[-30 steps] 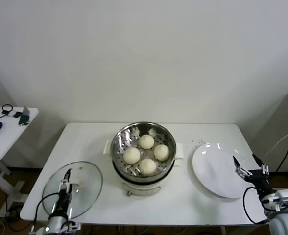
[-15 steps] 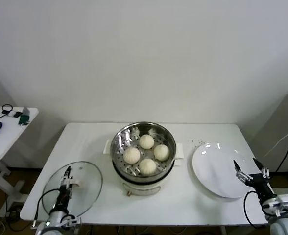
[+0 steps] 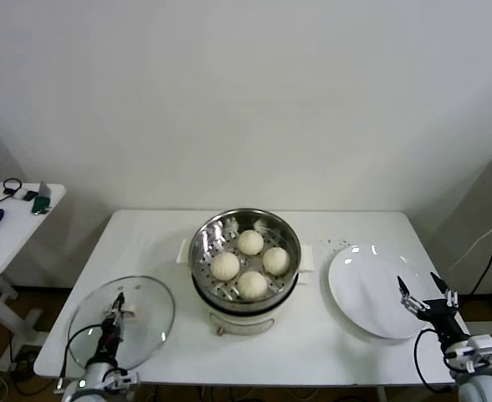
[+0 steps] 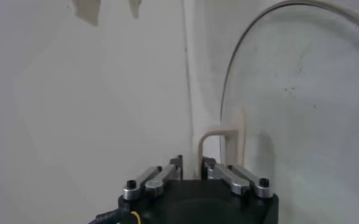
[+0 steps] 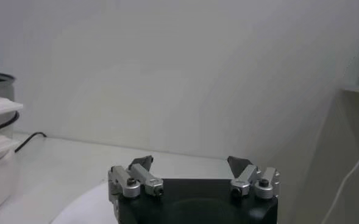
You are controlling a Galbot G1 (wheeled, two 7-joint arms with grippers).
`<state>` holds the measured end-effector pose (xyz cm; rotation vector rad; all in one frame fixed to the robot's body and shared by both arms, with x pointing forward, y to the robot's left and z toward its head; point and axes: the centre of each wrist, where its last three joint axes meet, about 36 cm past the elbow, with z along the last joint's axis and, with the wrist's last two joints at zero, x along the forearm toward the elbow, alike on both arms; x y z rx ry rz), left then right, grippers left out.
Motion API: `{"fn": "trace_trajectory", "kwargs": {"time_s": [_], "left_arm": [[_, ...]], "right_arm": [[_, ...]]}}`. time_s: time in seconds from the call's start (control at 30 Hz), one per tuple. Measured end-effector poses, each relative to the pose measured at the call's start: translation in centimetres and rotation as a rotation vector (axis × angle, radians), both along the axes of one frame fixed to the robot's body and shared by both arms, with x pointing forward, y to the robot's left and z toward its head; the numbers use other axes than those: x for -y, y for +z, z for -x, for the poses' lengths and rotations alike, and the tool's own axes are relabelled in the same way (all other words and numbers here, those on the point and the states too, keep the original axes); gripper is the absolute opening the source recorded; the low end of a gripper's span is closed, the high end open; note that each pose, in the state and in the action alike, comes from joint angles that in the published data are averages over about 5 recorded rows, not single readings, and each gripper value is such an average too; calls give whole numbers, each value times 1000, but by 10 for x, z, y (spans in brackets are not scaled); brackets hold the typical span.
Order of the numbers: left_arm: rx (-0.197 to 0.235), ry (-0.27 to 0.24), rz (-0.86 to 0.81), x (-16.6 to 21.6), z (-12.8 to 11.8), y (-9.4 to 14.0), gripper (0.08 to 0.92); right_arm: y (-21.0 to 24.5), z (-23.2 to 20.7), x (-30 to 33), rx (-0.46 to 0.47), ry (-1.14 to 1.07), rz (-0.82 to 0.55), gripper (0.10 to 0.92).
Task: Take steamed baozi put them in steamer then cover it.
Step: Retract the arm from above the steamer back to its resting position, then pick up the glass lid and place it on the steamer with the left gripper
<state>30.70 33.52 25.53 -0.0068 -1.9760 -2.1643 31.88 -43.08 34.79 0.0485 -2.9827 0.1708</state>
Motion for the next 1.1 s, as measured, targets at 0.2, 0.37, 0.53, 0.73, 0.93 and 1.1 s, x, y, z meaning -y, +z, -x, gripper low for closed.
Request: {"fn": "trace_trajectory", "kwargs": {"time_s": [0.2,0.37,0.53,0.73,0.93,1.1], "left_arm": [[12,2,8,-3,1,3,149],[37,5,17,-5,4,8,148],[76,14,20,-5,8,19,148],[141,25,21,-2,15,44,148],[218,38,5,5,23,81,148],[285,45,-22,14,26,115,148]], "right_arm": [[-1,-2,2,2,1,11,823],[-2,-4,5,6,1,20,823],[-1,-8,9,7,1,29,823],[-2,-15,10,7,9,42,823],[-4,-22,10,5,23,57,823],[-7,-28,7,1,36,66,823]]}}
